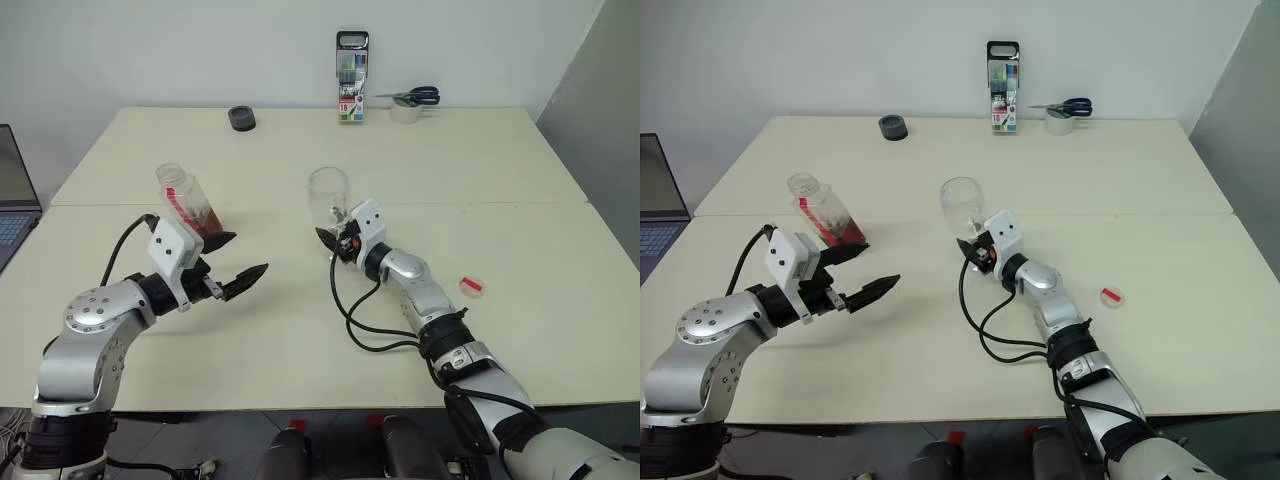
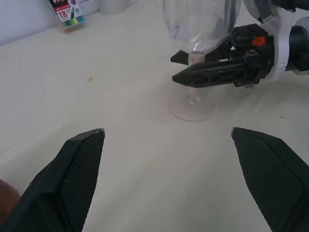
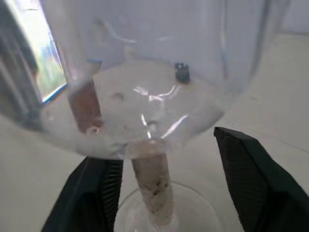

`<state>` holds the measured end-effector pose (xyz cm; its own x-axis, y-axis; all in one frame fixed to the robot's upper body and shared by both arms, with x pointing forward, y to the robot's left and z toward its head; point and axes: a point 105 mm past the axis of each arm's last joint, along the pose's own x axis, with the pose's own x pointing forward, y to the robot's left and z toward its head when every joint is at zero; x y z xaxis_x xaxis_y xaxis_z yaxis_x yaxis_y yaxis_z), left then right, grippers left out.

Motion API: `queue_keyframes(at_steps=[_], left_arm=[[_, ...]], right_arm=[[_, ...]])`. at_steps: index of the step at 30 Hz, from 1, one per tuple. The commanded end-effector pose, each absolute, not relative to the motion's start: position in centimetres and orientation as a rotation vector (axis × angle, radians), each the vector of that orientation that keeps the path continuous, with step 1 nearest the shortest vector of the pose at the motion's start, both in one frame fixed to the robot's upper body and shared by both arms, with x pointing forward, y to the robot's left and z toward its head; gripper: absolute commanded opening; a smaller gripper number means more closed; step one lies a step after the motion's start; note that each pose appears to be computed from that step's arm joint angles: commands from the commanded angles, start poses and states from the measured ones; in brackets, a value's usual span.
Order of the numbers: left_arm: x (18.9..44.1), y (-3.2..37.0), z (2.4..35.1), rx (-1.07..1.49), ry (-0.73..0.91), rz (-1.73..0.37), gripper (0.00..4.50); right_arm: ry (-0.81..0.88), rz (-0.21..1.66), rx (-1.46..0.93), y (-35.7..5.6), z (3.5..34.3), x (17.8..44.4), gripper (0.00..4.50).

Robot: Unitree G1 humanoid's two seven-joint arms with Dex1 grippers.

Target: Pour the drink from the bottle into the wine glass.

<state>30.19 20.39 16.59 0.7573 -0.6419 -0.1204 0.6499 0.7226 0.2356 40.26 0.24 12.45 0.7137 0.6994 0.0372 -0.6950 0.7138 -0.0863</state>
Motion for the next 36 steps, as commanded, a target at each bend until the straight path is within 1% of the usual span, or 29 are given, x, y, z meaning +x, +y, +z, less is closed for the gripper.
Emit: queue_keyframes(at_steps=[1, 2, 9, 17, 18, 21, 24, 26, 28, 32, 36], left_arm=[[30.1, 19.1, 18.3, 0.278, -0.041, -0.739, 4.5], [30.1, 18.9, 18.4, 0.277, -0.047, -0.74, 4.5], [30.2, 18.5, 19.2, 0.248, -0.07, -0.749, 4.5], [30.5, 18.9, 19.3, 0.19, -0.08, -0.705, 4.5], [30.7, 19.4, 18.9, 0.179, -0.076, -0.673, 4.5], [31.2, 21.6, 16.6, 0.162, -0.029, -0.545, 4.5], [31.2, 23.4, 14.4, 0.16, 0.014, -0.442, 4.5], [31.3, 24.6, 13.5, 0.17, 0.024, -0.368, 4.5], [31.5, 25.7, 12.9, 0.175, 0.028, -0.301, 4.5], [31.9, 27.3, 12.3, 0.145, 0.022, -0.211, 4.5], [32.9, 28.8, 12.5, 0.141, 0.012, -0.147, 4.5]], right_arm=[[-0.141, 0.793, -0.071, 0.4, 14.2, 40.0, 4.27], [-0.141, 0.797, -0.074, 0.4, 14.2, 39.9, 4.46], [-0.132, 0.801, -0.104, -0.2, 13.8, 39.4, 4.46], [-0.078, 0.783, -0.15, -3.2, 12.8, 38.6, 4.46], [-0.057, 0.799, -0.162, -3.6, 12.5, 38.2, 4.46], [-0.017, 0.874, -0.227, -5.3, 11.7, 36.2, 4.46], [-0.024, 0.954, -0.323, -6.6, 12.1, 33.7, 4.46], [-0.053, 0.998, -0.4, -7.2, 12.6, 32.2, 4.46], [-0.079, 1.048, -0.432, -7.4, 13.3, 30.7, 4.46], [-0.095, 1.171, -0.383, -7.1, 15.4, 27.7, 4.46], [-0.116, 1.235, -0.312, -6.3, 17.8, 26.1, 4.46]])
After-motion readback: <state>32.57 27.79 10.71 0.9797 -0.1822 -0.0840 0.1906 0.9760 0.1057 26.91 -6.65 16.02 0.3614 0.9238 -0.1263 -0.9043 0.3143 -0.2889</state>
